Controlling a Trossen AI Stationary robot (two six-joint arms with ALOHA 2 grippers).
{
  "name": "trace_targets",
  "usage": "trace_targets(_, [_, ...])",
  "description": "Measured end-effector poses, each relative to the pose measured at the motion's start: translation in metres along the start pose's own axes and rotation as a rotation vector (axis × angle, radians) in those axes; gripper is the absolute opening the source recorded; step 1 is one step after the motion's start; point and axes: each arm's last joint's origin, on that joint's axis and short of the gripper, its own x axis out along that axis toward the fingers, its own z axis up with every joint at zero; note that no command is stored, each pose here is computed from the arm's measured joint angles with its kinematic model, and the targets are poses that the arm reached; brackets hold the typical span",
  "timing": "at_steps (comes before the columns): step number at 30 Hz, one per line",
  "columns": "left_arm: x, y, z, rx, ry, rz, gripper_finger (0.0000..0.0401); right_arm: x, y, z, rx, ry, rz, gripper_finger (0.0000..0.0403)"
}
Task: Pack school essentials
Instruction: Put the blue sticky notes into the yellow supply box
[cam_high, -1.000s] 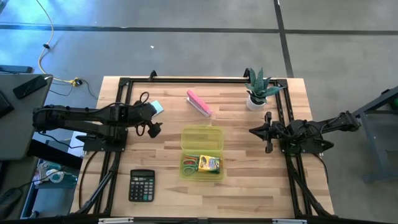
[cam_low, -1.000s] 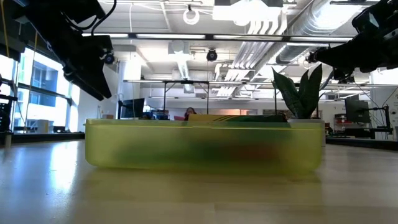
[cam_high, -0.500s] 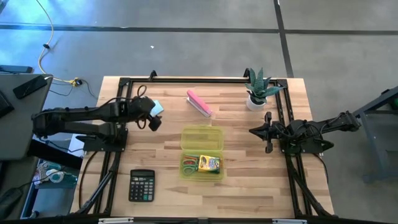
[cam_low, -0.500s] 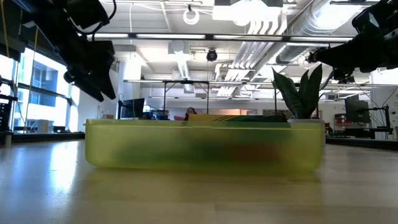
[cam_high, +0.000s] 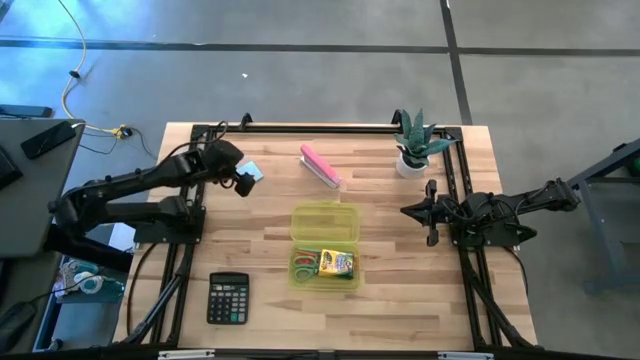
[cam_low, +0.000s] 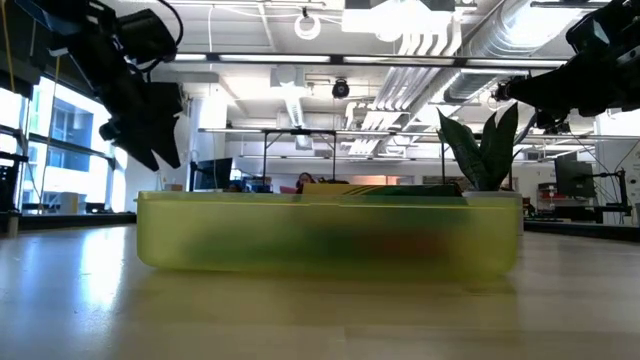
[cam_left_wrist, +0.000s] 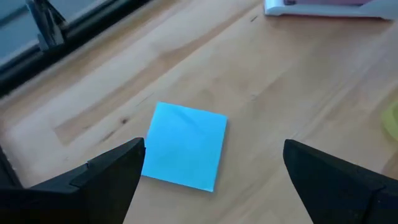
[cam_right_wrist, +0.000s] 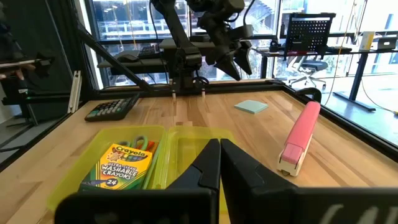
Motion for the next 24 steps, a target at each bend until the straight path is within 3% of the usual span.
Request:
trace_targets(5, [0.009,0.007,0.001,-0.031,0.051,-0.006,0.0372,0.000,0.000,0.000,0.000,0.000,0.000,0.0000])
trace_targets(10, [0.023,0.011,0.009,-0.011,0.126,0.023,0.0372,0.000,0.000,0.000,0.000,0.000,0.000,0.0000])
trace_targets(18, [0.041,0.008,0.025,0.040,0.209,-0.019,0.0373,0.000,0.000,0.000,0.000,0.000,0.000,0.0000])
trace_targets(24, [0.049,0.008,0.026,0.035,0.242,-0.028,0.0394,0.000,0.000,0.000,0.000,0.000,0.000,0.0000])
